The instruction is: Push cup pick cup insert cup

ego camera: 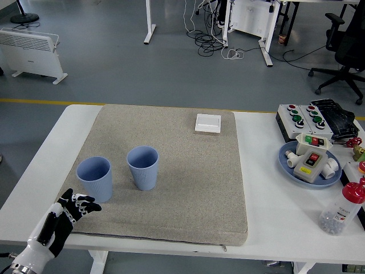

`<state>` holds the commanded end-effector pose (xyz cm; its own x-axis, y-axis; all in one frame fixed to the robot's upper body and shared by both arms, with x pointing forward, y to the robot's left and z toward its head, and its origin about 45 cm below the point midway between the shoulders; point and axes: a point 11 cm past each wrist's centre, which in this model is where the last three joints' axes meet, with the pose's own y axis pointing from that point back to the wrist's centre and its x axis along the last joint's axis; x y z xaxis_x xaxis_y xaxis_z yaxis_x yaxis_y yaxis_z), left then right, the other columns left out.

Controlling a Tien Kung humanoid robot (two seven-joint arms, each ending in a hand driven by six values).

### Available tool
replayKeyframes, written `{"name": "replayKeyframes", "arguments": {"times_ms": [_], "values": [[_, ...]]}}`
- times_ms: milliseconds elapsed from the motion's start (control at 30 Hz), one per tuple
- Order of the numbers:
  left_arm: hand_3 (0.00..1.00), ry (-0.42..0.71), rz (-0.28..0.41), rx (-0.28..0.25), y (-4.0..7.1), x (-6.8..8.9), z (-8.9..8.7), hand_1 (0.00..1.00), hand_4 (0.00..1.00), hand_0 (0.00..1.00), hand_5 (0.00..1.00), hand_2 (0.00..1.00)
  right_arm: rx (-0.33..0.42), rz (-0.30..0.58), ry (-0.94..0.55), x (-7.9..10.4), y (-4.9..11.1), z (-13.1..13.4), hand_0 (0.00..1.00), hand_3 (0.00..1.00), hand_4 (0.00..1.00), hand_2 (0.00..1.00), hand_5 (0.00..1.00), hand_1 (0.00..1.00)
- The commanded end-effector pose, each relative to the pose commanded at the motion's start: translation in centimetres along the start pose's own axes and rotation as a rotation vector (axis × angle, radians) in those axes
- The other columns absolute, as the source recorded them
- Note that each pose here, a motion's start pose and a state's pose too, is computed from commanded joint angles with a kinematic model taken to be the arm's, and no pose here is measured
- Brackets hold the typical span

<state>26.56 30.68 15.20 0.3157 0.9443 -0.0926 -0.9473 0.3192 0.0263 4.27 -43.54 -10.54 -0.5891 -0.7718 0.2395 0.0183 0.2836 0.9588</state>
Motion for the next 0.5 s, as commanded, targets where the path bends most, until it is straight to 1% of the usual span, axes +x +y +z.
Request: {"name": "replayKeyframes", "arguments": {"times_ms": [67, 100, 167, 233, 300, 500], "values": [[0.505, -0.01, -0.005, 0.001, -0.2, 0.0, 0.0, 0.559, 0.615, 0.672, 0.998, 0.519, 0.0, 0.0, 0.0, 0.0, 0.0, 0.0, 0.726, 0.579, 0.124, 0.649, 0.471, 0.649], [0.505, -0.033, -0.015, 0.005, -0.5, 0.0, 0.1, 0.559, 0.615, 0.672, 0.998, 0.519, -0.001, 0.0, 0.0, 0.0, 0.0, 0.1, 0.726, 0.579, 0.124, 0.649, 0.471, 0.649], [0.505, -0.039, -0.018, 0.006, -0.6, 0.0, 0.1, 0.559, 0.615, 0.672, 0.998, 0.519, -0.001, 0.0, 0.0, 0.0, 0.0, 0.1, 0.726, 0.579, 0.124, 0.649, 0.471, 0.649], [0.506, -0.099, -0.034, 0.044, -1.3, 0.3, -0.4, 0.561, 0.609, 0.678, 0.998, 0.519, -0.003, -0.001, -0.003, -0.1, 0.0, 0.1, 0.725, 0.579, 0.124, 0.649, 0.472, 0.649], [0.506, -0.136, -0.042, 0.064, -1.6, 0.6, -0.6, 0.561, 0.609, 0.678, 0.998, 0.519, -0.003, 0.0, 0.0, -0.1, 0.0, 0.1, 0.725, 0.579, 0.124, 0.649, 0.472, 0.649], [0.506, -0.175, -0.046, 0.062, -2.3, 1.1, -0.2, 0.561, 0.609, 0.678, 0.998, 0.52, -0.005, 0.0, 0.0, 0.0, 0.0, 0.2, 0.726, 0.579, 0.125, 0.649, 0.472, 0.649]]}}
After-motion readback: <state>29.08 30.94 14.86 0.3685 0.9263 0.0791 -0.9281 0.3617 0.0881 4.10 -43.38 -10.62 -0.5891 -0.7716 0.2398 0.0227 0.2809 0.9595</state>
